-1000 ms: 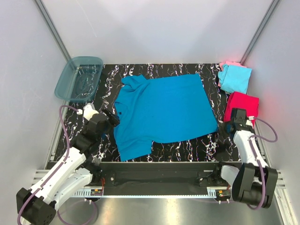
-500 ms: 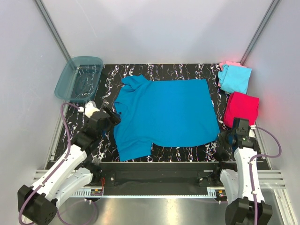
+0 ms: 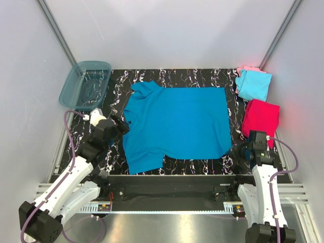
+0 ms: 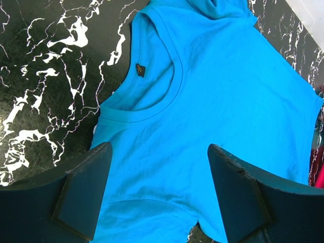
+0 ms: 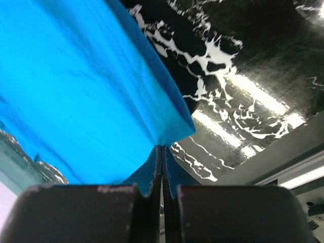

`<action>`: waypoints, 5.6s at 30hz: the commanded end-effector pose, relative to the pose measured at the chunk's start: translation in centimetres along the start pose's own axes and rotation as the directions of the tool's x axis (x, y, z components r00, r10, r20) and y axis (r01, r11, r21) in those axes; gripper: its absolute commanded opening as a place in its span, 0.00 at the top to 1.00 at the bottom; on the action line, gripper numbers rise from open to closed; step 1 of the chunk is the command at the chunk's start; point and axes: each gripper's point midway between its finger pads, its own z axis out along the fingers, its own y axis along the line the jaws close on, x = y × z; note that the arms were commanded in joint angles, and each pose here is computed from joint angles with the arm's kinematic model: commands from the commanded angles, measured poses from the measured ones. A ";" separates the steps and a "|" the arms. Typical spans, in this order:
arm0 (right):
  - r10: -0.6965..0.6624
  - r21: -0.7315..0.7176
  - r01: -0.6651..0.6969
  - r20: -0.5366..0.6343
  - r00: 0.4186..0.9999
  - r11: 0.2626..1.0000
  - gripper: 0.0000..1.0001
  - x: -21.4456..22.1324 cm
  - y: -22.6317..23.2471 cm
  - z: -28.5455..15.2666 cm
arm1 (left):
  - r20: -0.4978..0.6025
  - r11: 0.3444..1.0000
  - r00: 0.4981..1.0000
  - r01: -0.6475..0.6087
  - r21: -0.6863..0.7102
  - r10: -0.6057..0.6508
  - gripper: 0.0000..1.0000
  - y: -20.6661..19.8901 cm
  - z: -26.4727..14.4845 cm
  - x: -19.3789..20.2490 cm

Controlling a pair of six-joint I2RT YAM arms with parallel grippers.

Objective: Fold and stack the t-shirts

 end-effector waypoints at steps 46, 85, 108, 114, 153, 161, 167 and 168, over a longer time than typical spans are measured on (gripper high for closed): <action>-0.081 0.005 0.084 0.325 0.942 0.996 0.28 -8.2 2.9 0.3 | 0.073 0.994 0.997 -0.035 0.108 0.028 0.17 -3.8 -2.6 -4.7; -0.459 -0.608 0.425 0.110 0.882 0.671 0.31 2.6 10.9 0.5 | -0.272 0.946 0.927 -0.186 0.266 0.259 0.29 -8.2 32.4 -9.6; -0.497 -0.655 0.412 0.064 0.866 0.633 0.35 3.9 11.2 -0.8 | -0.317 0.946 0.936 -0.044 0.321 0.152 0.34 -8.7 36.9 -6.4; -0.504 -0.652 0.416 0.061 0.862 0.633 0.36 3.9 11.1 -0.8 | -0.297 0.944 0.946 -0.030 0.329 0.133 0.33 -8.7 38.4 -8.1; -0.499 -0.654 0.409 0.055 0.865 0.636 0.42 3.7 11.3 -1.0 | -0.364 0.923 0.926 0.049 0.381 0.101 0.23 -9.5 38.9 -6.0; -0.503 -0.658 0.408 0.051 0.863 0.633 0.43 3.8 11.3 -1.0 | -0.399 0.887 0.911 0.097 0.452 0.104 0.38 -12.8 38.2 -4.5; -0.504 -0.667 0.406 0.052 0.862 0.625 0.44 3.9 11.5 -1.4 | -0.410 0.899 0.905 0.081 0.430 0.115 0.95 -12.1 38.2 -3.4; -0.504 -0.668 0.406 0.053 0.862 0.624 0.45 3.9 11.5 -1.4 | -0.411 0.901 0.904 0.076 0.428 0.119 1.00 -12.0 37.9 -3.3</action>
